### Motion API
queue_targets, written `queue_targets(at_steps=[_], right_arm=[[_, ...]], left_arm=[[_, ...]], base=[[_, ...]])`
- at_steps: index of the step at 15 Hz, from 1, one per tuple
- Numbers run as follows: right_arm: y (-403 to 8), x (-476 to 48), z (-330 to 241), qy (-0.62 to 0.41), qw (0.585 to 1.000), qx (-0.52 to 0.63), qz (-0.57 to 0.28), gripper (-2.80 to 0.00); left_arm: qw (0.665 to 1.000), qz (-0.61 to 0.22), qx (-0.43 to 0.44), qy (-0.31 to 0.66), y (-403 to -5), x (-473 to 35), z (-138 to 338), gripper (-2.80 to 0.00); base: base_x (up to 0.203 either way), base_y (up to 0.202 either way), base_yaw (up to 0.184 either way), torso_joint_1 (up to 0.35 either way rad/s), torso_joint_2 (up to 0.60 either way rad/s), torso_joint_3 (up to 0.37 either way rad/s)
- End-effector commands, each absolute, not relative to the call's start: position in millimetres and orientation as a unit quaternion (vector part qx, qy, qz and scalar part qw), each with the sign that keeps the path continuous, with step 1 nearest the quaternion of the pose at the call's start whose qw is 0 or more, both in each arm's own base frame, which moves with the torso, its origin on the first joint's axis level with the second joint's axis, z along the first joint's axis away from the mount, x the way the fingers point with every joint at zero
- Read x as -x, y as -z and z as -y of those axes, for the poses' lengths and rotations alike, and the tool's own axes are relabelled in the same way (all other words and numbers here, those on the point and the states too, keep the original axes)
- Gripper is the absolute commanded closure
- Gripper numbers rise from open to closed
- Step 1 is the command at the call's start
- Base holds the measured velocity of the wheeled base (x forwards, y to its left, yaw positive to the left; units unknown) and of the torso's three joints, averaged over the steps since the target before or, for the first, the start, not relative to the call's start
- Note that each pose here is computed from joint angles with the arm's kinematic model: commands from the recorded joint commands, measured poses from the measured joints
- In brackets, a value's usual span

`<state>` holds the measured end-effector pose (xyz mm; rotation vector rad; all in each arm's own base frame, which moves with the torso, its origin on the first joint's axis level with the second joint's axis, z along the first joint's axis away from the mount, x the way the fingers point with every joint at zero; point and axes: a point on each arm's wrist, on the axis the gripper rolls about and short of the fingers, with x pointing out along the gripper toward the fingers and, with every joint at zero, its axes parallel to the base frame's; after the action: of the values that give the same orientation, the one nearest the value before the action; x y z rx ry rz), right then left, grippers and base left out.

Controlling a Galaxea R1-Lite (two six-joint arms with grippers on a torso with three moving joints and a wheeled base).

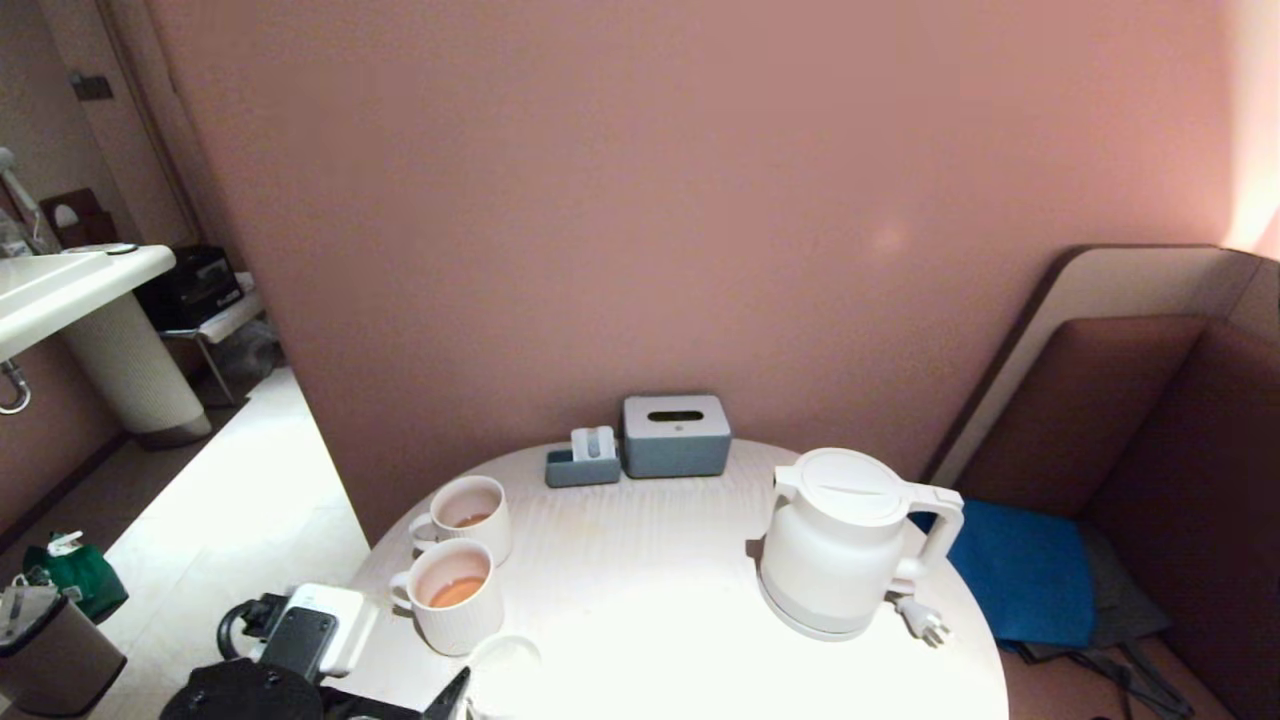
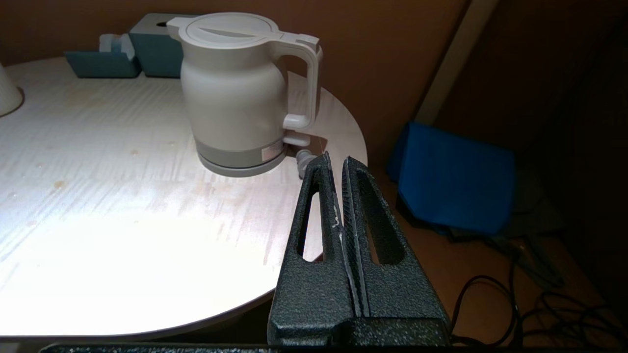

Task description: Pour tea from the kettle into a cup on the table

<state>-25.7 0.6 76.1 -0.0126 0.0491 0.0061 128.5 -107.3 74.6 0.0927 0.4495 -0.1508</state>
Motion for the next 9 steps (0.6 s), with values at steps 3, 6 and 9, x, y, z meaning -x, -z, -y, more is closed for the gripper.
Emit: queue_targets(at_steps=[3,6,9], right_arm=[[-76.1,25.6,-0.6,-0.003,1.000,0.007,-0.025,0.00],[-76.1,25.6,-0.6,-0.003,1.000,0.007,-0.025,0.00],[-76.1,25.6,-0.6,-0.003,1.000,0.007,-0.025,0.00]], left_arm=[[0.979,-0.189,-0.053,0.046,-110.8,-105.9,80.5,0.00],[0.981,-0.180,-0.064,0.039,-134.8,-83.2,58.7,0.00],[0.983,-0.167,-0.061,0.036,-169.9,-53.8,31.1,0.00]], base=[[0.000,0.000,0.000,0.000,0.00,0.000],[0.000,0.000,0.000,0.000,0.00,0.000],[0.000,0.000,0.000,0.000,0.00,0.000]])
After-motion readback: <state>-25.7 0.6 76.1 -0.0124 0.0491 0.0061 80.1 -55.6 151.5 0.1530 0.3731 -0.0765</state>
